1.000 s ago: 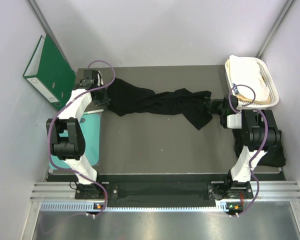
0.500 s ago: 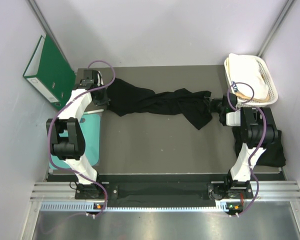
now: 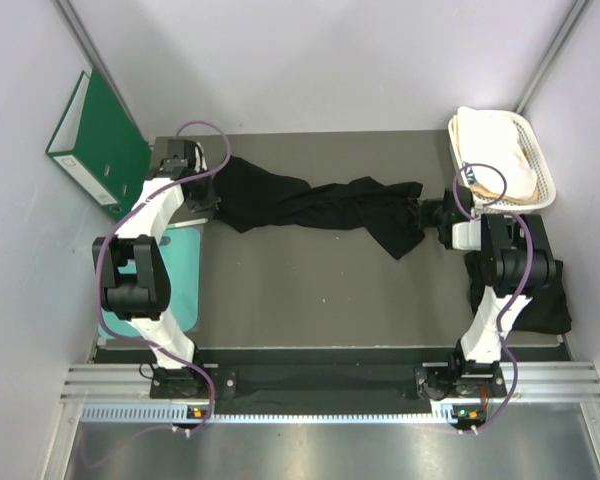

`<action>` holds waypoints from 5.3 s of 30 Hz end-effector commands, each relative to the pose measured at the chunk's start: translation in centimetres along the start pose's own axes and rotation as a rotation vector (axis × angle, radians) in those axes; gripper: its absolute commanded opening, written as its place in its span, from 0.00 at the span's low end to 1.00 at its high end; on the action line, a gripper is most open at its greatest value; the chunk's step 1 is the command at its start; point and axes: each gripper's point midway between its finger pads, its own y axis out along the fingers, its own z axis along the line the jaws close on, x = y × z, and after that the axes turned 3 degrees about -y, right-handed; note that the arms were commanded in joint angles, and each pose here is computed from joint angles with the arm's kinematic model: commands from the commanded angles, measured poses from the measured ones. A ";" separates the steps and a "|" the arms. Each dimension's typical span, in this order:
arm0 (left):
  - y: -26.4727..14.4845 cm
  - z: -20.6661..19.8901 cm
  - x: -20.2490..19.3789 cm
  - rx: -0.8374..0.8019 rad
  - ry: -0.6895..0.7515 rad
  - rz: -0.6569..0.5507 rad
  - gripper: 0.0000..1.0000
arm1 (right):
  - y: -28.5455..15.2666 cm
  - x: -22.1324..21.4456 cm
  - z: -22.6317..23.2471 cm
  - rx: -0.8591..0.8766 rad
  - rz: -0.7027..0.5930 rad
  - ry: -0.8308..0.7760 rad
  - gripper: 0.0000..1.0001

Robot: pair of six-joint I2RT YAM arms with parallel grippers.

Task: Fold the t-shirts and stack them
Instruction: Flatten out the tshirt

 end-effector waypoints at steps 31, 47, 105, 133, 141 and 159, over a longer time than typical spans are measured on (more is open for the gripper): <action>-5.0 -1.9 4.4 -0.047 0.005 -0.161 0.00 | -5.0 1.3 11.0 0.077 -0.098 -0.452 0.00; -9.0 -3.6 6.9 -0.106 -0.004 -0.268 0.00 | -7.3 0.6 8.2 0.042 -0.075 -0.503 0.00; -55.3 -9.5 14.1 -0.381 0.158 -1.313 0.00 | -58.2 -3.1 29.4 0.908 -0.698 -1.142 0.00; -2.8 -12.0 20.5 -0.182 0.111 -0.448 0.00 | -4.4 -2.0 18.2 0.172 -0.252 -1.349 0.00; 0.3 -12.6 22.5 -0.208 0.000 -0.498 0.00 | 2.7 1.2 18.5 0.085 -0.220 -1.330 0.00; 1.4 -11.8 20.8 -0.232 -0.107 -0.401 0.00 | 6.7 3.2 16.3 0.023 -0.061 -1.236 0.00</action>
